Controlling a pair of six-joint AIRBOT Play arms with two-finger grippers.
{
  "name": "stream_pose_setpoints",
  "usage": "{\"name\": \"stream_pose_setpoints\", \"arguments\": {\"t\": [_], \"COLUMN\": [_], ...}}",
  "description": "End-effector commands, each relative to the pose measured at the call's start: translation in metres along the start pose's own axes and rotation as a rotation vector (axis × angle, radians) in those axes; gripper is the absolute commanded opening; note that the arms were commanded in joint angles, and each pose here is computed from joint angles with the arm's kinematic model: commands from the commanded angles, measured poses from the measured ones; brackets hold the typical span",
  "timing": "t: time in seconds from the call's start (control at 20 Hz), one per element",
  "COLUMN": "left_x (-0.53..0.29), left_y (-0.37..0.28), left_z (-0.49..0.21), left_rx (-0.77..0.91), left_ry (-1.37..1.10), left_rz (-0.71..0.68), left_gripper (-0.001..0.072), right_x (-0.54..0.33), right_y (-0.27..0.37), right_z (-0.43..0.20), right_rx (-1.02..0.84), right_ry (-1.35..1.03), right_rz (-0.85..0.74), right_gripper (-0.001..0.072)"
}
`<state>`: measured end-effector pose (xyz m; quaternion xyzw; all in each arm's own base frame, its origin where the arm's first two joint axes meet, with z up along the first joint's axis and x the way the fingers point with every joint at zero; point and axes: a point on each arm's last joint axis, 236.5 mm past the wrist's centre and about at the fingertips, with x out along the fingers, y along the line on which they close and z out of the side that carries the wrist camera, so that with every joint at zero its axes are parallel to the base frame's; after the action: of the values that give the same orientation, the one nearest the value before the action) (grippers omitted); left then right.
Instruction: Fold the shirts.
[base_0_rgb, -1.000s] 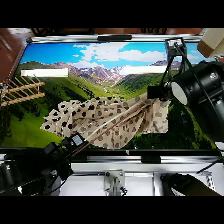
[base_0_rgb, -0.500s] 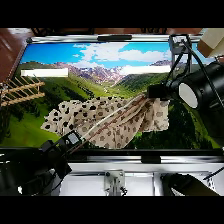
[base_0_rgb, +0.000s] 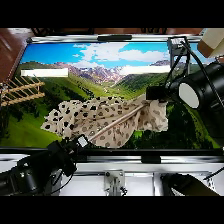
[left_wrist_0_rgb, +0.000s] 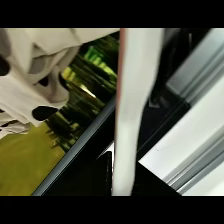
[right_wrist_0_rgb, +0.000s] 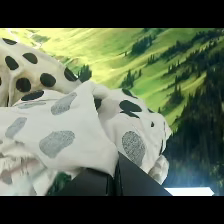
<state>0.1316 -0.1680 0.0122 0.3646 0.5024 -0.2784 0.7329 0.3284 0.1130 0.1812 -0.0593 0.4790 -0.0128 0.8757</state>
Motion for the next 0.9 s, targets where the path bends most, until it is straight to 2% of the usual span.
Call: {"name": "stream_pose_setpoints", "arguments": {"t": [0.0,0.15,0.4,0.5,0.85], "left_x": [0.0,-0.013,-0.021,-0.025,-0.023], "left_y": [0.012,0.011,-0.018,-0.017,-0.01], "left_z": [0.001,-0.007,-0.016,-0.016,-0.009], "left_rx": [-0.068,-0.03,0.081,0.097,0.006], "left_ry": [0.003,0.004,0.013,-0.008,-0.031], "left_rz": [0.063,0.045,-0.096,-0.1,-0.082], "left_gripper": [0.0042,0.0042,0.0042,0.0042,0.0042], "right_x": [-0.001,0.0,-0.001,-0.001,-0.001], "right_y": [-0.001,-0.005,-0.01,-0.009,-0.009], "right_z": [-0.004,-0.001,0.001,0.001,0.001], "right_rx": [-0.022,-0.029,-0.064,-0.07,-0.074], "right_ry": [0.017,0.006,-0.003,-0.005,-0.004], "right_rz": [-0.004,-0.021,-0.04,-0.039,-0.038], "right_gripper": [0.0059,0.0059,0.0059,0.0059,0.0059]}}
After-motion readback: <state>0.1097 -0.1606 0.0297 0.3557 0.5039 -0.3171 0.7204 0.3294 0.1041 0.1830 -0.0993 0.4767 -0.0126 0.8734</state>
